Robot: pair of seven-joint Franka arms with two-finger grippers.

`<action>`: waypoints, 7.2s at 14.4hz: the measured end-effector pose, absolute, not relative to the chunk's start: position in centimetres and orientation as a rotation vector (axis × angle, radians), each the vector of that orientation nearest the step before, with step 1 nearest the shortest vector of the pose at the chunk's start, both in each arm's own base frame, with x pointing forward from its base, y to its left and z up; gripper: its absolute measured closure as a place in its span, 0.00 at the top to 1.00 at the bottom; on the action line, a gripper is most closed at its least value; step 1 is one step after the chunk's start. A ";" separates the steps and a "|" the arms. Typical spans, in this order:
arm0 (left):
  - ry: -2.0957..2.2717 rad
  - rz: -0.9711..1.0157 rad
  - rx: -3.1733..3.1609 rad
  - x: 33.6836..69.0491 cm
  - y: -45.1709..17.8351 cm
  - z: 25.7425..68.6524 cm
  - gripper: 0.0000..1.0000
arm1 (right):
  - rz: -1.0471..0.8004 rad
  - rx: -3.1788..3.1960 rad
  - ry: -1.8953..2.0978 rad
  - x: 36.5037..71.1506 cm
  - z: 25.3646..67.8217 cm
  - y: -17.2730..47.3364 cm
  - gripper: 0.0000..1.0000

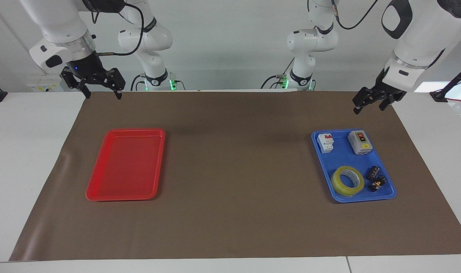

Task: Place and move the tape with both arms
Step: 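Move the left gripper toward the yellow tape roll in the blue tray, then grasp the yellow tape roll's rim with the left gripper, then carry the tape roll out of the blue tray and set it on the table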

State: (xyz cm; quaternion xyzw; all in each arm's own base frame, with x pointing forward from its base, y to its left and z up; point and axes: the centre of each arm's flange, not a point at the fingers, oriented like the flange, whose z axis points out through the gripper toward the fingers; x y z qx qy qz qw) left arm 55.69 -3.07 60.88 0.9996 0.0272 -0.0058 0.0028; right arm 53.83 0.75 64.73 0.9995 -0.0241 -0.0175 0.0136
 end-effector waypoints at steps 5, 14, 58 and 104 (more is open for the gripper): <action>-0.007 -0.067 3.113 55.3 -3.4 60.6 1.00 | -0.055 3.113 -0.075 53.8 64.7 0.7 1.00; -0.018 -0.081 3.091 55.2 -3.6 60.6 1.00 | -0.055 3.113 -0.075 53.8 64.7 0.7 1.00; -0.045 0.183 3.108 63.1 2.7 31.7 0.97 | -0.055 3.113 -0.075 53.8 64.7 0.7 1.00; 0.135 0.190 3.095 50.2 -40.9 31.8 0.42 | -0.052 3.113 -0.073 53.9 64.7 0.8 1.00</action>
